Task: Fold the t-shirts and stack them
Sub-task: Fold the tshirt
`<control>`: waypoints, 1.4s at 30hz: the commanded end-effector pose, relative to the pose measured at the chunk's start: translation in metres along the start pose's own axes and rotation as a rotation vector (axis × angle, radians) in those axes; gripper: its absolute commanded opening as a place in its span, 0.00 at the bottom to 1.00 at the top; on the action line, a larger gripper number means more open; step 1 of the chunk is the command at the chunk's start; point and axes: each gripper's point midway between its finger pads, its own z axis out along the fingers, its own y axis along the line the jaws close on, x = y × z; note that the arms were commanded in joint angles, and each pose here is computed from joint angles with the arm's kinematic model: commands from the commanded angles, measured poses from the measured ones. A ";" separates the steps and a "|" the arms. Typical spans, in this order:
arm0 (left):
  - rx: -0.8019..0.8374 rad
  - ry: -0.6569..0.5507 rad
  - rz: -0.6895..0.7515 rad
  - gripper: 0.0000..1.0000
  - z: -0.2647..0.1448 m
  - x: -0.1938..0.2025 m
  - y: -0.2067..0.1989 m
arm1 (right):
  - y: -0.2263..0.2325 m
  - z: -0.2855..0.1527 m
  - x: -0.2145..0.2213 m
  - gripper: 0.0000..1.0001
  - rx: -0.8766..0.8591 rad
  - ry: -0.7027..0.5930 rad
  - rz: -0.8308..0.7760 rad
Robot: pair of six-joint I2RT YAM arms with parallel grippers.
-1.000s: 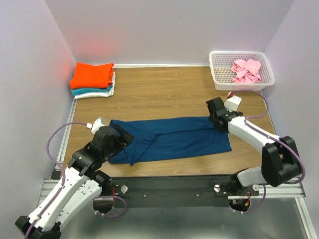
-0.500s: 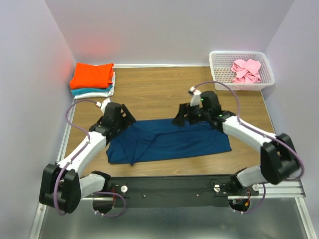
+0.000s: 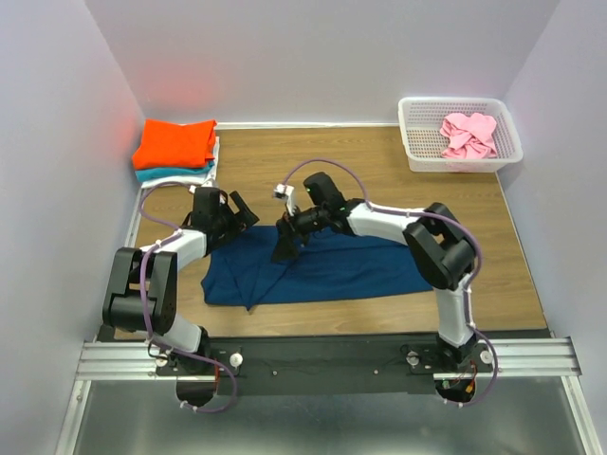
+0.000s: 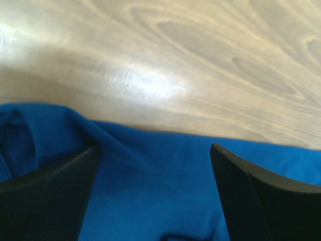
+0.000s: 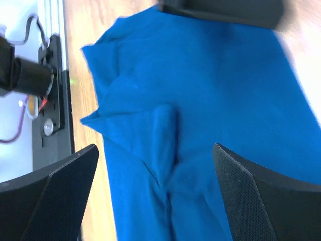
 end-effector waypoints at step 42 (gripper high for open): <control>-0.091 -0.085 0.041 0.98 -0.037 -0.028 0.009 | 0.019 -0.045 0.021 1.00 0.495 -0.046 0.089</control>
